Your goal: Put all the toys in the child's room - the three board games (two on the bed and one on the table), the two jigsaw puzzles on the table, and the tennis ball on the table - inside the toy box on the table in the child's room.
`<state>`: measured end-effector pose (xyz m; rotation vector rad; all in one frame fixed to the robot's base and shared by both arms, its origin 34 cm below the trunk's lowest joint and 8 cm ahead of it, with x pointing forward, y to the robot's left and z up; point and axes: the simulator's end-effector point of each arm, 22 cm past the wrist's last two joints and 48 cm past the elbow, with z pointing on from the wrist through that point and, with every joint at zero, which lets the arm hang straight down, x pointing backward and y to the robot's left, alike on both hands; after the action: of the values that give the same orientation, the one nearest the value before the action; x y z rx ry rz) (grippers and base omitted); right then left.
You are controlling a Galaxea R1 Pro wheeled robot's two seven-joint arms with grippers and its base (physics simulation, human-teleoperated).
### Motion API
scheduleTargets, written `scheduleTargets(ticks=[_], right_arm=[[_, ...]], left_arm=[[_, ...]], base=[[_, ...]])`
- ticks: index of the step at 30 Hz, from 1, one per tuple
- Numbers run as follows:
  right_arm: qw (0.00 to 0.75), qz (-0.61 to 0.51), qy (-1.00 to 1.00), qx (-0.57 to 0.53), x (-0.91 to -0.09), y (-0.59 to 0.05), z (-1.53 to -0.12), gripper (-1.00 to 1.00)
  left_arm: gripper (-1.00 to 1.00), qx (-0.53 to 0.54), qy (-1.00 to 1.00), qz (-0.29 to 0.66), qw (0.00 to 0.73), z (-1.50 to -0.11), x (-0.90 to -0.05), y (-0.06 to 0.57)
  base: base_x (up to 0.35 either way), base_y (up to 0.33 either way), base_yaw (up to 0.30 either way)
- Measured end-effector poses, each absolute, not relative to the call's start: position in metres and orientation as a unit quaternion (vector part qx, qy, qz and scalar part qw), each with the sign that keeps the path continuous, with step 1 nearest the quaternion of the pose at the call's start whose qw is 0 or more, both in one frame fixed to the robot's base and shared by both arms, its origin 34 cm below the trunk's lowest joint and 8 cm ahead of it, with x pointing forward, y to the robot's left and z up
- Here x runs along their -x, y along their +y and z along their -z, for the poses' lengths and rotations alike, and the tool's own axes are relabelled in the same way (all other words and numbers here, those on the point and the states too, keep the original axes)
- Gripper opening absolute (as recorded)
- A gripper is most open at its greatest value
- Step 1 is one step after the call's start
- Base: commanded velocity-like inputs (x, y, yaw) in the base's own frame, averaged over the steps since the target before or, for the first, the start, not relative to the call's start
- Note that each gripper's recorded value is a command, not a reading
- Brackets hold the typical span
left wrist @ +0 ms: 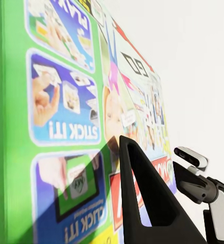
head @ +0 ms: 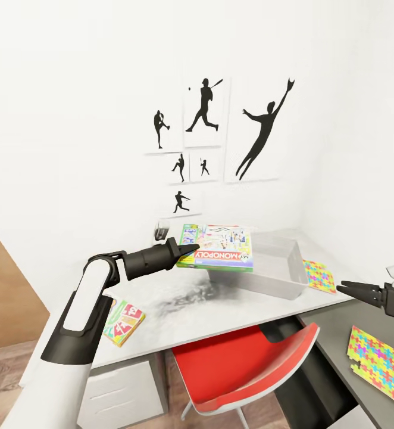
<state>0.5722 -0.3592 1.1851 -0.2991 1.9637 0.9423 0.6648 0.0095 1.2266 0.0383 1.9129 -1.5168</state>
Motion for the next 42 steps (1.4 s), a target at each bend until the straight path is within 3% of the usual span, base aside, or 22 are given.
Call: scheduleTargets(ticks=[25, 42], right_arm=[[0.453, -0.393, 0.79, 0.127, -0.5685, -0.3555, -1.1889, 1.0], [0.454, -0.393, 0.79, 0.128, -0.5684, -0.3556, -1.1892, 1.0]], left_arm=[[-1.0, -0.007, 0.733, 0.586, 0.346, -1.2261, -0.6657, 0.013], [-1.0, -0.007, 0.732, 0.587, 0.346, -1.2261, -0.6652, 0.0126]], base=[[0.085, -0.074, 0.006], [0.028, -0.021, 0.152]])
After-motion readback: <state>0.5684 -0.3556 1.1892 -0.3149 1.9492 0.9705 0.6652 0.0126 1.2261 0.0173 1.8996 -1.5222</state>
